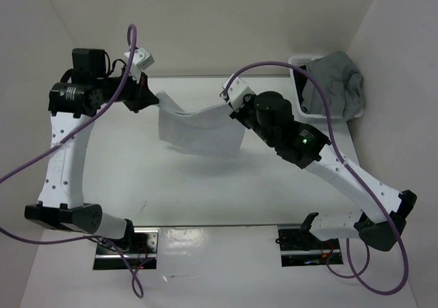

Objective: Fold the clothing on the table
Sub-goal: Flatten the skirt out

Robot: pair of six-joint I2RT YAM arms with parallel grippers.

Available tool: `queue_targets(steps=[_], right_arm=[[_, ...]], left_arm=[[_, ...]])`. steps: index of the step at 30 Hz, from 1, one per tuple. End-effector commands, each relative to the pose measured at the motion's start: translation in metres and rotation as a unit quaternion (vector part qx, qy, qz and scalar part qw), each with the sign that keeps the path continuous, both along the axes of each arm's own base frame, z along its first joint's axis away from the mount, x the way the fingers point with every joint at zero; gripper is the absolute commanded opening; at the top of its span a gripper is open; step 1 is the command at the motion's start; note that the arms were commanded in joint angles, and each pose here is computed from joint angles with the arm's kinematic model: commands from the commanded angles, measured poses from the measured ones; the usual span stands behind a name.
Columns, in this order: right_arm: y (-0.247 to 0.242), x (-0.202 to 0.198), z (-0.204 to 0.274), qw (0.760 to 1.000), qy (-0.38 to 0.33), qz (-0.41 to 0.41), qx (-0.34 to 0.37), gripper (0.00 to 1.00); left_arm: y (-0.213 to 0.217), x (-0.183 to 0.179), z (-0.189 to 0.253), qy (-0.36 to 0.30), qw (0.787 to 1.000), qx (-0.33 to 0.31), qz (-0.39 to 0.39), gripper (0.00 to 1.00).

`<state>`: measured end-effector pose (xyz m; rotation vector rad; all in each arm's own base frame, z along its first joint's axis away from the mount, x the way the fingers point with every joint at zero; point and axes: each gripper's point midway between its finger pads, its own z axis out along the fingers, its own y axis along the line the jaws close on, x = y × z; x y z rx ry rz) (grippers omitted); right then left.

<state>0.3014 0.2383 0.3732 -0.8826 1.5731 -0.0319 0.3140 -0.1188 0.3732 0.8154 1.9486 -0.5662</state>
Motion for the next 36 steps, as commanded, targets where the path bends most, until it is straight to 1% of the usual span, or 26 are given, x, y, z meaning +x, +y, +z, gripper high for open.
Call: queue_targets(steps=[1,3,4,5,6,7,9,10,12,13,14,15,18,20,23,26,27,28,29,30,31,32,33,34,35,36], right_arm=[[-0.016,0.030,0.023,0.998,-0.051,-0.043,0.001,0.00],[-0.030,0.048,0.020,0.996,-0.054,-0.070,-0.003,0.00],[-0.033,0.056,0.018,0.996,-0.055,-0.074,-0.008,0.00],[-0.032,0.065,0.009,0.996,-0.048,-0.076,-0.013,0.00],[-0.035,0.074,0.014,0.995,-0.054,-0.079,-0.012,0.00],[-0.044,0.090,0.006,0.995,-0.044,-0.085,-0.016,0.00],[-0.055,0.107,0.017,0.995,-0.052,-0.091,-0.004,0.00],[-0.069,0.118,0.018,0.993,-0.051,-0.105,-0.003,0.00],[-0.073,0.131,0.024,0.992,-0.056,-0.113,0.006,0.00],[-0.072,0.134,0.027,0.992,-0.059,-0.113,0.008,0.00],[-0.072,0.136,0.034,0.991,-0.065,-0.117,0.012,0.00],[-0.072,0.136,0.042,0.990,-0.073,-0.118,0.017,0.00],[-0.073,0.142,0.063,0.987,-0.089,-0.130,0.033,0.00],[-0.077,0.148,0.072,0.985,-0.096,-0.141,0.036,0.00],[-0.080,0.142,0.097,0.982,-0.113,-0.141,0.049,0.00],[-0.074,0.140,0.100,0.984,-0.107,-0.132,0.051,0.00],[-0.076,0.137,0.104,0.984,-0.113,-0.132,0.047,0.00],[-0.075,0.139,0.088,0.986,-0.099,-0.131,0.037,0.00],[-0.071,0.133,0.082,0.988,-0.094,-0.118,0.015,0.00],[-0.069,0.124,0.080,0.989,-0.095,-0.109,0.010,0.00],[-0.070,0.123,0.051,0.992,-0.072,-0.107,-0.015,0.00],[-0.062,0.116,0.039,0.993,-0.066,-0.092,-0.031,0.00],[-0.063,0.107,0.019,0.994,-0.049,-0.086,-0.043,0.00],[-0.061,0.100,0.007,0.995,-0.039,-0.073,-0.059,0.00],[-0.061,0.093,-0.005,0.995,-0.026,-0.068,-0.069,0.00],[-0.054,0.080,-0.035,0.994,0.008,-0.042,-0.101,0.00]], left_arm=[[-0.003,0.026,-0.016,0.033,0.999,-0.003,0.004,0.06],[-0.003,0.041,-0.020,0.036,0.999,0.001,0.007,0.06],[-0.004,0.053,-0.033,0.054,0.999,0.002,0.008,0.06],[-0.004,0.059,-0.036,0.062,0.998,0.000,0.010,0.06],[-0.003,0.066,-0.040,0.066,0.998,0.003,0.013,0.06],[-0.002,0.079,-0.047,0.074,0.997,0.008,0.019,0.06],[-0.001,0.088,-0.053,0.087,0.996,0.014,0.024,0.06],[0.000,0.100,-0.051,0.082,0.996,0.016,0.027,0.06],[-0.001,0.107,-0.045,0.084,0.996,0.014,0.030,0.06],[-0.002,0.115,-0.051,0.092,0.995,0.014,0.030,0.06],[-0.002,0.120,-0.022,0.051,0.998,0.010,0.030,0.06],[-0.003,0.126,-0.028,0.068,0.997,0.009,0.033,0.06],[-0.006,0.132,0.006,0.016,0.999,-0.006,0.028,0.06],[-0.010,0.128,0.012,0.006,1.000,-0.010,0.012,0.06],[-0.017,0.117,0.034,-0.026,0.999,-0.024,-0.018,0.06],[-0.019,0.106,0.046,-0.040,0.998,-0.027,-0.030,0.07],[-0.019,0.107,0.040,-0.030,0.999,-0.027,-0.029,0.07],[-0.019,0.106,0.034,-0.018,0.999,-0.026,-0.029,0.07],[-0.019,0.107,0.010,0.027,0.999,-0.025,-0.028,0.08],[-0.019,0.106,-0.006,0.051,0.998,-0.020,-0.031,0.08],[-0.017,0.105,-0.024,0.076,0.997,-0.011,-0.028,0.08],[-0.014,0.100,-0.037,0.096,0.995,-0.003,-0.027,0.08],[-0.012,0.093,-0.076,0.151,0.988,0.010,-0.032,0.08],[-0.011,0.082,-0.085,0.169,0.985,0.013,-0.034,0.08],[-0.004,0.079,-0.102,0.189,0.981,0.030,-0.021,0.08],[0.001,0.075,-0.118,0.204,0.978,0.045,-0.015,0.08]])
